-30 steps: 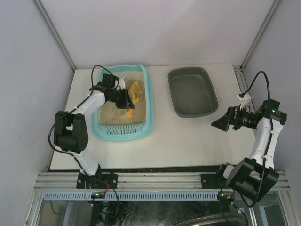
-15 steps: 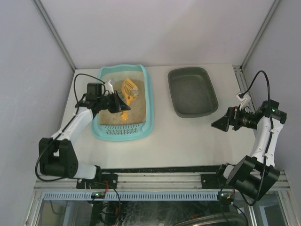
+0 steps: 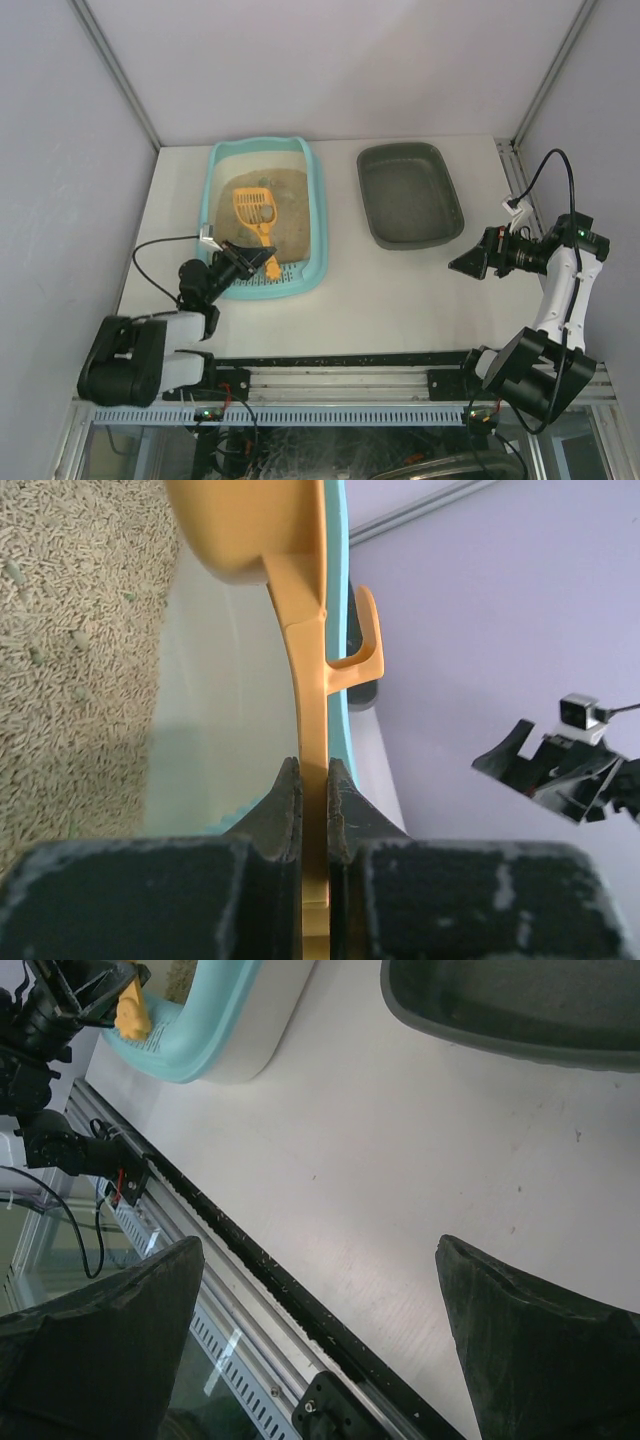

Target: Clean the litter box

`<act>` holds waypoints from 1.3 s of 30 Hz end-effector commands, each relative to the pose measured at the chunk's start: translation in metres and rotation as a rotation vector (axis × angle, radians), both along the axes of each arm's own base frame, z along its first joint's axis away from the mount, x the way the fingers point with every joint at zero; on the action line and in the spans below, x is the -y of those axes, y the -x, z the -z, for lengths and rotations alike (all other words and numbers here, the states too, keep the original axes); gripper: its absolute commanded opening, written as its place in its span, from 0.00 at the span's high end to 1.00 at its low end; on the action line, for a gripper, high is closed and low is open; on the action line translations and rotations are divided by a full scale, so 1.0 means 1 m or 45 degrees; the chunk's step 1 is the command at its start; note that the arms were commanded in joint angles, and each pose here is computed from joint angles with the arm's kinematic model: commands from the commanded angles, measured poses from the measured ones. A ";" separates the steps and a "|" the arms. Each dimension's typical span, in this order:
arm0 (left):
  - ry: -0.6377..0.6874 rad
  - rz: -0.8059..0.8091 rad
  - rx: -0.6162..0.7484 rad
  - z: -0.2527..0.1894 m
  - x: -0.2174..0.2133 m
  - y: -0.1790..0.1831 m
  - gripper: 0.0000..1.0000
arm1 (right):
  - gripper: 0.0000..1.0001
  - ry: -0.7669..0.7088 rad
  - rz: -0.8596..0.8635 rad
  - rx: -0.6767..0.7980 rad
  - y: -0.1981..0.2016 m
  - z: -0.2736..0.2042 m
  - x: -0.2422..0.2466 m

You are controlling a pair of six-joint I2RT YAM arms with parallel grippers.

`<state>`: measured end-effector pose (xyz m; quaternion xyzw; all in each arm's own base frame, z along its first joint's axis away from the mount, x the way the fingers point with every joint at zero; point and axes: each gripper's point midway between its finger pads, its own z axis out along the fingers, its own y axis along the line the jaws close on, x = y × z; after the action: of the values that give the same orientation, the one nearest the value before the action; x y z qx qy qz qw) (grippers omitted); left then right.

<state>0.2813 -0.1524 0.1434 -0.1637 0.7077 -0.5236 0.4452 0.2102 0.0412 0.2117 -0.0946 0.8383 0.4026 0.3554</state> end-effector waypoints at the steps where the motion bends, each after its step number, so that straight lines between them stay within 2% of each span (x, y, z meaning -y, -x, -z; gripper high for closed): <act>1: 0.226 0.075 0.328 -0.074 0.009 -0.009 1.00 | 0.00 0.014 -0.018 0.080 -0.005 -0.011 0.002; 4: 0.221 0.169 0.400 -0.092 0.024 -0.007 1.00 | 0.00 0.016 -0.019 0.078 -0.005 -0.011 0.002; 7: 0.244 0.140 0.454 -0.112 0.020 -0.015 1.00 | 0.00 0.022 -0.019 0.084 -0.004 -0.012 0.002; 9: 0.272 0.248 0.415 -0.116 0.029 -0.019 1.00 | 0.00 0.026 -0.016 0.087 -0.004 -0.013 0.002; 12: 0.319 0.031 0.347 -0.105 -0.003 -0.035 1.00 | 0.00 0.027 -0.012 0.089 -0.004 -0.013 0.002; 14: 0.326 0.011 0.327 -0.101 -0.006 -0.038 1.00 | 0.00 0.024 -0.007 0.086 -0.003 -0.013 0.003; 16: 0.368 -0.168 0.254 -0.083 -0.031 -0.042 1.00 | 0.00 0.021 -0.003 0.087 -0.004 -0.013 0.004; 17: 0.373 -0.179 0.232 -0.078 -0.032 -0.042 1.00 | 0.00 0.020 0.000 0.087 -0.003 -0.013 0.004; 19: 0.383 -0.016 0.233 -0.089 -0.011 -0.041 1.00 | 0.00 0.021 0.000 0.089 -0.004 -0.013 0.004; 22: 0.414 -0.152 0.211 -0.085 -0.032 -0.043 1.00 | 0.00 0.021 -0.002 0.093 -0.003 -0.014 0.004; 24: 0.394 0.083 0.210 -0.099 0.003 -0.042 1.00 | 0.00 0.019 -0.005 0.092 -0.003 -0.013 0.004; 26: 0.488 -0.070 0.193 -0.098 -0.029 -0.044 1.00 | 0.00 0.023 -0.010 0.087 -0.004 -0.013 0.004; 27: 0.484 -0.161 0.233 -0.101 -0.046 -0.042 1.00 | 0.00 0.022 -0.012 0.083 -0.004 -0.012 0.003; 28: 0.455 -0.143 0.264 -0.109 -0.044 -0.044 1.00 | 0.00 0.020 -0.013 0.081 -0.004 -0.012 0.003; 30: 0.413 0.112 0.248 -0.119 -0.002 -0.041 1.00 | 0.00 0.025 -0.012 0.083 -0.004 -0.012 0.003; 31: 0.455 0.149 0.255 -0.123 0.002 -0.037 1.00 | 0.00 0.023 -0.013 0.083 -0.004 -0.012 0.003; 33: 0.488 0.001 0.224 -0.113 -0.023 -0.043 1.00 | 0.00 0.023 -0.013 0.077 -0.004 -0.012 0.003; 34: 0.463 -0.020 0.201 -0.106 -0.025 -0.046 1.00 | 0.00 0.023 -0.013 0.076 -0.004 -0.011 0.003; 36: 0.437 0.099 0.201 -0.108 -0.006 -0.044 1.00 | 0.00 0.023 -0.008 0.075 -0.004 -0.011 0.004; 39: 0.459 -0.036 0.150 -0.090 -0.027 -0.048 1.00 | 0.00 0.021 -0.008 0.071 -0.004 -0.011 0.004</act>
<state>0.3292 -0.1359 0.2327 -0.2160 0.5829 -0.6496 0.4377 0.2084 0.0389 0.2106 -0.0900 0.8391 0.4032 0.3538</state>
